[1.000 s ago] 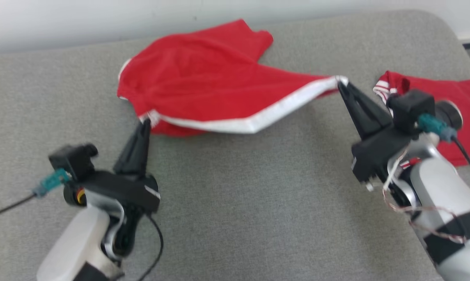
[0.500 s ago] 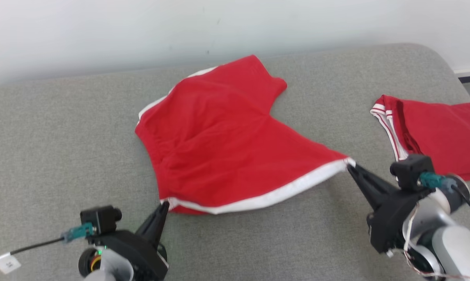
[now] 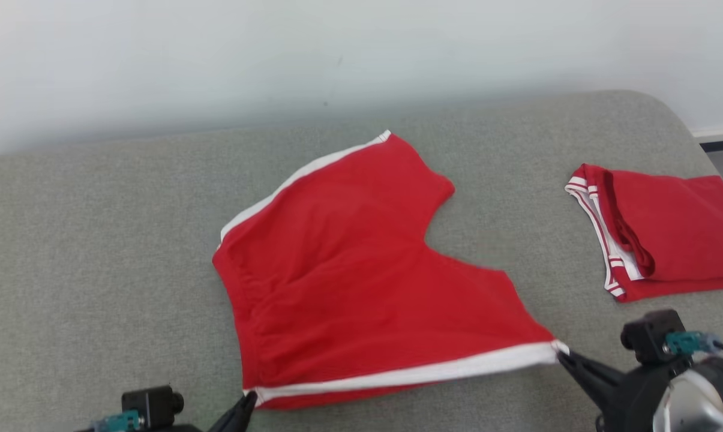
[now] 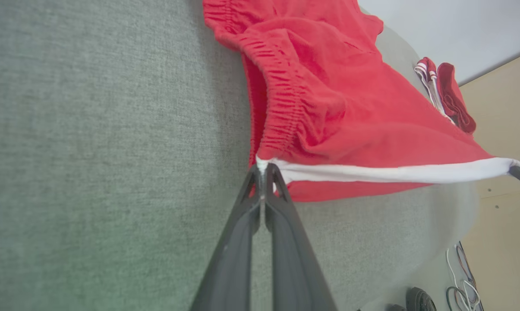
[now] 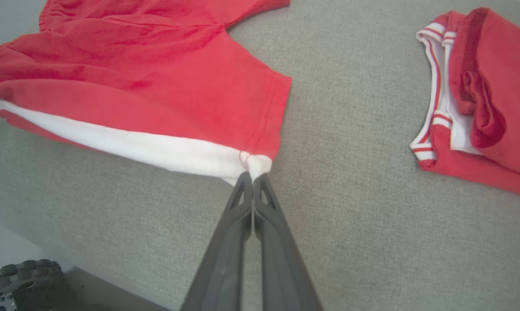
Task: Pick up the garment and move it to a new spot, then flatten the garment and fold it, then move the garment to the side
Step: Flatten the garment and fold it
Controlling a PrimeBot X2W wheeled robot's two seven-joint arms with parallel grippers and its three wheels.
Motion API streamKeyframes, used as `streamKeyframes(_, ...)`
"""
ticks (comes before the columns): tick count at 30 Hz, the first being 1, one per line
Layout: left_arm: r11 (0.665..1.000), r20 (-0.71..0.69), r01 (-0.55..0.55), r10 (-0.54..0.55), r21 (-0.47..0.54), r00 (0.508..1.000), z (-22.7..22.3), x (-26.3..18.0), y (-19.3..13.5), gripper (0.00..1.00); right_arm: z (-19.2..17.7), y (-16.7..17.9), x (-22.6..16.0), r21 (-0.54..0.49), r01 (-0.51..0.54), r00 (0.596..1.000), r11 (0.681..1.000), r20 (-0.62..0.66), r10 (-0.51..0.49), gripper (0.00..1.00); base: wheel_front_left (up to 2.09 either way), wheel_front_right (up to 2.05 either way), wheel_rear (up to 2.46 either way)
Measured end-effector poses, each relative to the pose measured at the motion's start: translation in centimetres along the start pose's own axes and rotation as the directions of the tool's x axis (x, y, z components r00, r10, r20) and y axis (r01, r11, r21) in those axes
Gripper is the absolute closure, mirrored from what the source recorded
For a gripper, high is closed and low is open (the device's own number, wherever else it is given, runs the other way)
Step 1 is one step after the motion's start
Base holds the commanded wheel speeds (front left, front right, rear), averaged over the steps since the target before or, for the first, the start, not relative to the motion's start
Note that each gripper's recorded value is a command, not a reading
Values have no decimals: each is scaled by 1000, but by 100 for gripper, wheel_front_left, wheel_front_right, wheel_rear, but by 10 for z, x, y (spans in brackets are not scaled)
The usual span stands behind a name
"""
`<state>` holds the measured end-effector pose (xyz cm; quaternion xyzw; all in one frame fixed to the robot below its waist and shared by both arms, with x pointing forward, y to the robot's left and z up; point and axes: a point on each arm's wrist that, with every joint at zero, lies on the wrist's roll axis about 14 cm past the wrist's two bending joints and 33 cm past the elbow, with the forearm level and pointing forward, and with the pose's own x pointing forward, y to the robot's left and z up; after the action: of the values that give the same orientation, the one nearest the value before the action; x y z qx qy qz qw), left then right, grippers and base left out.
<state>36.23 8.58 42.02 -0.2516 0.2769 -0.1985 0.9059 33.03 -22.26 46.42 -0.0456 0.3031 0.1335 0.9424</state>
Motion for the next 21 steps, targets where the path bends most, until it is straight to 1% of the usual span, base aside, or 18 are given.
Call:
streamKeyframes(1, 1000, -11, -9, 9, -6, 1000, -5, -5, 0, 100, -7, 3, -6, 24, -10, 1000, 1000, -22, 11, 100, 0, 0, 0)
streamKeyframes(4, 999, -22, -6, 5, -45, 1000, -11, -13, -6, 100, -18, 11, -14, 55, -28, 998, 998, -55, 31, 100, 0, 0, 0)
streamKeyframes(6, 998, -25, -24, 23, -63, 999, -15, -17, -5, 100, -21, 16, -18, 70, -37, 997, 997, -62, 41, 100, 0, 0, 0)
streamKeyframes(8, 996, -9, -30, 30, -82, 1000, -13, -21, -6, 100, -18, 13, -22, 69, -20, 998, 997, -50, 23, 100, 0, 0, 0)
streamKeyframes(10, 994, 25, -11, 14, -112, 1000, -6, -21, -13, 100, -11, 9, -24, 57, -5, 1000, 998, -24, 7, 100, 0, 0, 0)
streamKeyframes(12, 993, 47, 6, 0, -121, 999, -2, -21, -18, 100, -1, 6, -22, 36, 8, 1000, 999, 5, -8, 100, 0, 0, 0)
streamKeyframes(15, 991, 105, -10, 25, -134, 994, 11, -21, -14, 100, 27, -2, -16, 9, 34, 994, 999, 100, -35, 100, 0, 0, 0)
streamKeyframes(21, 991, 185, 20, 4, -133, 983, 36, -11, -22, 100, 71, 0, 10, -76, 15, 980, 997, 197, 0, 100, 0, 0, 0)
